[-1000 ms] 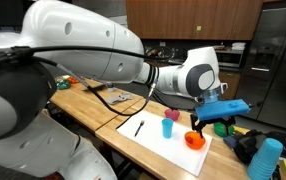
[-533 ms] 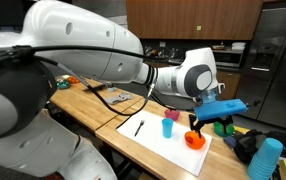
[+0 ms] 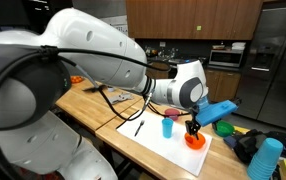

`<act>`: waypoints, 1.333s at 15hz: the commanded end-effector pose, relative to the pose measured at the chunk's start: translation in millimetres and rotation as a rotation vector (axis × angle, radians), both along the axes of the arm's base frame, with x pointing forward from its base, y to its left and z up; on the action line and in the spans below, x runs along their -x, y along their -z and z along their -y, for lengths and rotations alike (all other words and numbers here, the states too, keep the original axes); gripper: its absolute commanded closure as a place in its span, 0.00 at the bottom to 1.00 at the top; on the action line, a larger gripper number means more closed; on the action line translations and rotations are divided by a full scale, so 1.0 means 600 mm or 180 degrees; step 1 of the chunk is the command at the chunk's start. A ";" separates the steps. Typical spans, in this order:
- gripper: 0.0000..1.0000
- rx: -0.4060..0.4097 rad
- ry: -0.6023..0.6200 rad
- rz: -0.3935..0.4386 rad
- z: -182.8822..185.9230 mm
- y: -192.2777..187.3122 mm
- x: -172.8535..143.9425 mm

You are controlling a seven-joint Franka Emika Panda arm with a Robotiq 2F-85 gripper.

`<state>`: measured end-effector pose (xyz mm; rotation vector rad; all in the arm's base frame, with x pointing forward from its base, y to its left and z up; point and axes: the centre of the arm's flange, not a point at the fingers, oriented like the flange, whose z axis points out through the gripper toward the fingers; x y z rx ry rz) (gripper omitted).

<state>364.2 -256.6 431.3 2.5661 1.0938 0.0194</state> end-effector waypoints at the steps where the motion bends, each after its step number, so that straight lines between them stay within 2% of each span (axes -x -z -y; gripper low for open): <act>1: 0.00 -0.0003 -0.0438 0.0012 0.029 0.021 -0.006; 6: 0.00 -0.0058 -0.0713 0.0011 0.047 0.040 -0.006; 9: 0.00 -0.0109 -0.1092 0.0050 0.039 0.052 -0.011; 12: 0.00 -0.0126 -0.1263 0.0037 0.022 0.062 -0.019; 17: 0.00 -0.0161 -0.0992 0.0002 -0.004 0.094 -0.059; 20: 0.00 -0.0148 -0.0991 0.0006 -0.022 0.113 -0.086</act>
